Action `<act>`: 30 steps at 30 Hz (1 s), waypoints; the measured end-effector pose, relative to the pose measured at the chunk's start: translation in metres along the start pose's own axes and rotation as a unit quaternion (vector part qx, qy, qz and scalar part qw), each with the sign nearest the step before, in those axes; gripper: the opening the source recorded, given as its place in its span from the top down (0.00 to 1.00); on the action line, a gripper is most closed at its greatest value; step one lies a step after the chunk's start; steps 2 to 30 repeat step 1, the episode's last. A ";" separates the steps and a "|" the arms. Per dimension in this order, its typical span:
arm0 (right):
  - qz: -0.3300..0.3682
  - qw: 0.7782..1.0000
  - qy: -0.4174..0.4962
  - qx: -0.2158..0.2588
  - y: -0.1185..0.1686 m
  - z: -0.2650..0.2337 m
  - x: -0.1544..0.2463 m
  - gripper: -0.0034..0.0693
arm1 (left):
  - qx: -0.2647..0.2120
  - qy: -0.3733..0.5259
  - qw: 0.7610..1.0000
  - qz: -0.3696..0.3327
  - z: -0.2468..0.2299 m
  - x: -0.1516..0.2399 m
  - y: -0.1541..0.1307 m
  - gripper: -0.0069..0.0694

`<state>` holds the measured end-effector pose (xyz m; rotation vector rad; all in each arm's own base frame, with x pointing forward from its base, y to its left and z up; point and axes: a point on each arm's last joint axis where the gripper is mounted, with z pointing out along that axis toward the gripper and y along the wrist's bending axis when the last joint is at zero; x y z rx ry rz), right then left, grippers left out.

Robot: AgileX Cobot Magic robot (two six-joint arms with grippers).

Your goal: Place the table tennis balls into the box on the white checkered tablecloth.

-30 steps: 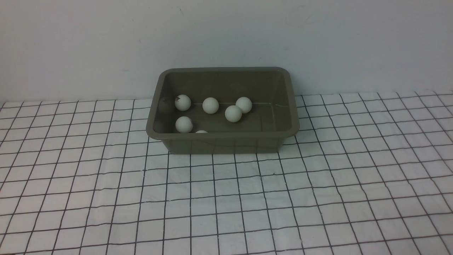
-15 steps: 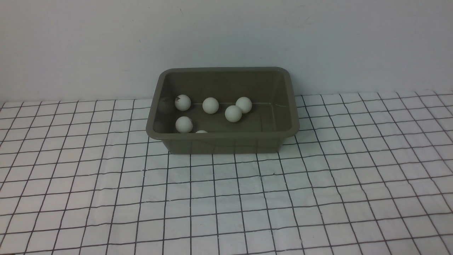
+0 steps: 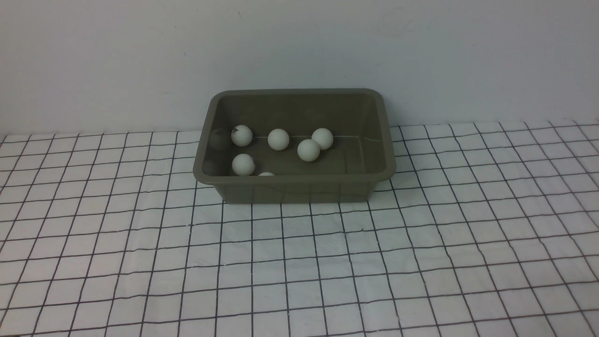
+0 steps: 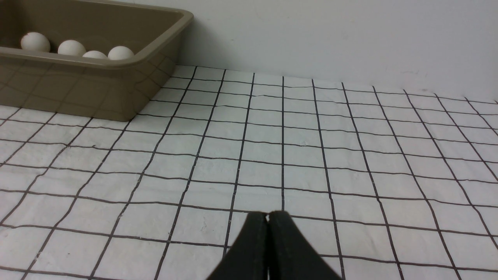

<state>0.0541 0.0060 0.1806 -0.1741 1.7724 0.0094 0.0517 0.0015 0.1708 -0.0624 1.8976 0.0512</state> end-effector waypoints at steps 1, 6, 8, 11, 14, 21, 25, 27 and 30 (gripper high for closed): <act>0.000 1.000 0.000 0.000 0.000 0.000 0.000 0.97 | 0.000 0.000 1.000 0.000 0.000 0.000 0.000 0.92; 0.000 1.000 0.000 0.000 0.000 0.000 0.000 0.97 | 0.000 0.000 1.000 0.000 0.000 0.000 0.000 0.92; 0.000 1.000 0.000 0.000 0.000 0.000 0.000 0.97 | 0.000 0.000 1.000 0.000 0.000 0.000 0.000 0.92; 0.000 1.000 0.000 0.000 0.000 0.000 0.000 0.97 | 0.000 0.000 1.000 0.000 0.000 0.000 0.000 0.92; 0.000 1.000 0.000 0.000 0.000 0.000 0.000 0.97 | 0.000 0.000 1.000 0.000 0.000 0.000 0.000 0.92; 0.000 1.000 0.000 0.000 0.000 0.000 0.000 0.97 | 0.000 0.000 1.000 0.000 0.000 0.000 0.000 0.92; 0.000 1.000 0.000 0.000 0.000 0.000 0.000 0.97 | 0.000 0.000 1.000 0.000 0.000 0.000 0.000 0.92; 0.000 1.000 0.000 0.000 0.000 0.000 0.000 0.97 | 0.000 0.000 1.000 0.000 0.000 0.000 0.000 0.92; 0.000 1.000 0.000 0.000 0.000 0.000 0.000 0.97 | 0.000 0.000 1.000 0.000 0.000 0.000 0.000 0.92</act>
